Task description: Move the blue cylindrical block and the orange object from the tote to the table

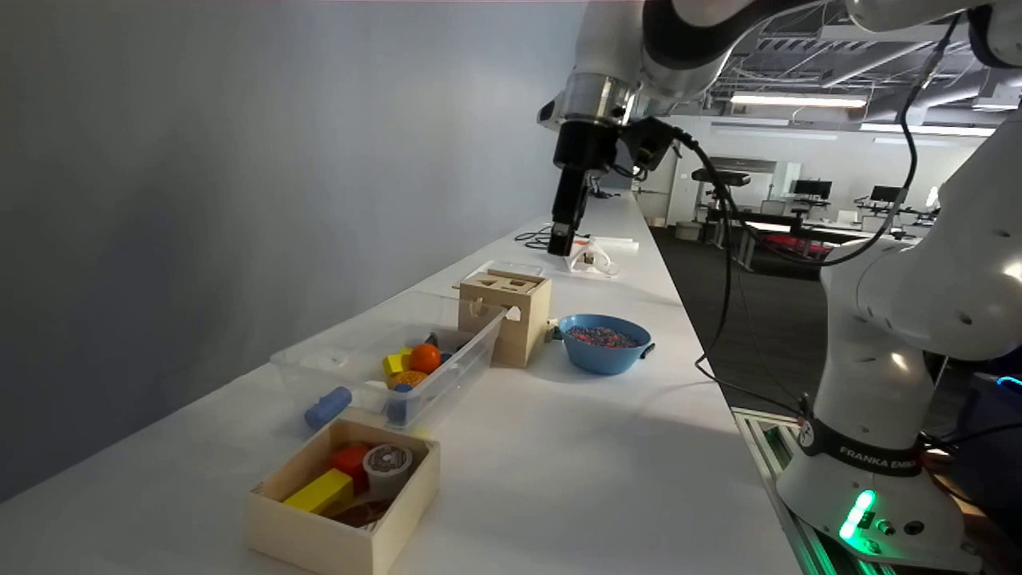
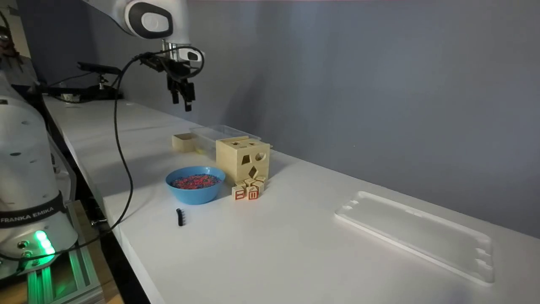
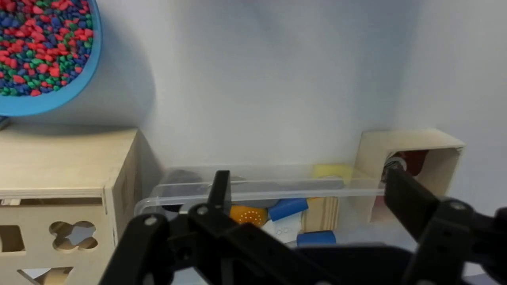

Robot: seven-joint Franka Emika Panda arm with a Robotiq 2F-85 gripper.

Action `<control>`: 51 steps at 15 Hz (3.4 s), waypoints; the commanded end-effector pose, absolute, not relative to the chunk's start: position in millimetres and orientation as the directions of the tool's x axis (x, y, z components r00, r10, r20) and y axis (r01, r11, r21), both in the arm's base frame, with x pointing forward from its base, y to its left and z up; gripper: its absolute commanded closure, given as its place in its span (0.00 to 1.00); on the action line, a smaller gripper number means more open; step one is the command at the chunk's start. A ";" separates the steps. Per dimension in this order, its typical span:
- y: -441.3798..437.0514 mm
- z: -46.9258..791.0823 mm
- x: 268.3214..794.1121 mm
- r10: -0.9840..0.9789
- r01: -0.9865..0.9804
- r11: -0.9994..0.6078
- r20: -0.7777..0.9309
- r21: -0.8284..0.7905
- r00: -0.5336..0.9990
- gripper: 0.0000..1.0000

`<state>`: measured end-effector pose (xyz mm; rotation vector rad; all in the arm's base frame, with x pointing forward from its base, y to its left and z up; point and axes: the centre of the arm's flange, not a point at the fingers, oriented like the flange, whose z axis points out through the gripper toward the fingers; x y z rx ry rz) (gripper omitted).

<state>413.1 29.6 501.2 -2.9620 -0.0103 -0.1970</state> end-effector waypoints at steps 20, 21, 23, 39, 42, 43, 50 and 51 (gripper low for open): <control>113.4 423.3 587.5 -0.593 -0.581 -0.804 0.101 -0.126 0.799 0.00; 113.6 412.2 592.1 -0.606 -0.597 -0.795 0.089 -0.105 0.791 0.00; 111.9 390.1 600.6 -0.624 -0.617 -0.781 0.083 -0.095 0.777 0.00; 130.1 310.2 609.4 -0.605 -0.602 -0.796 -0.070 0.060 0.793 0.00; 132.4 296.5 610.1 -0.596 -0.593 -0.803 -0.073 0.058 0.800 0.01; 133.6 292.6 609.4 -0.595 -0.591 -0.804 -0.077 0.069 0.800 0.02; 136.0 274.4 610.0 -0.592 -0.586 -0.806 -0.081 0.084 0.802 0.31; 134.4 275.0 610.9 -0.595 -0.589 -0.803 -0.077 0.085 0.800 0.36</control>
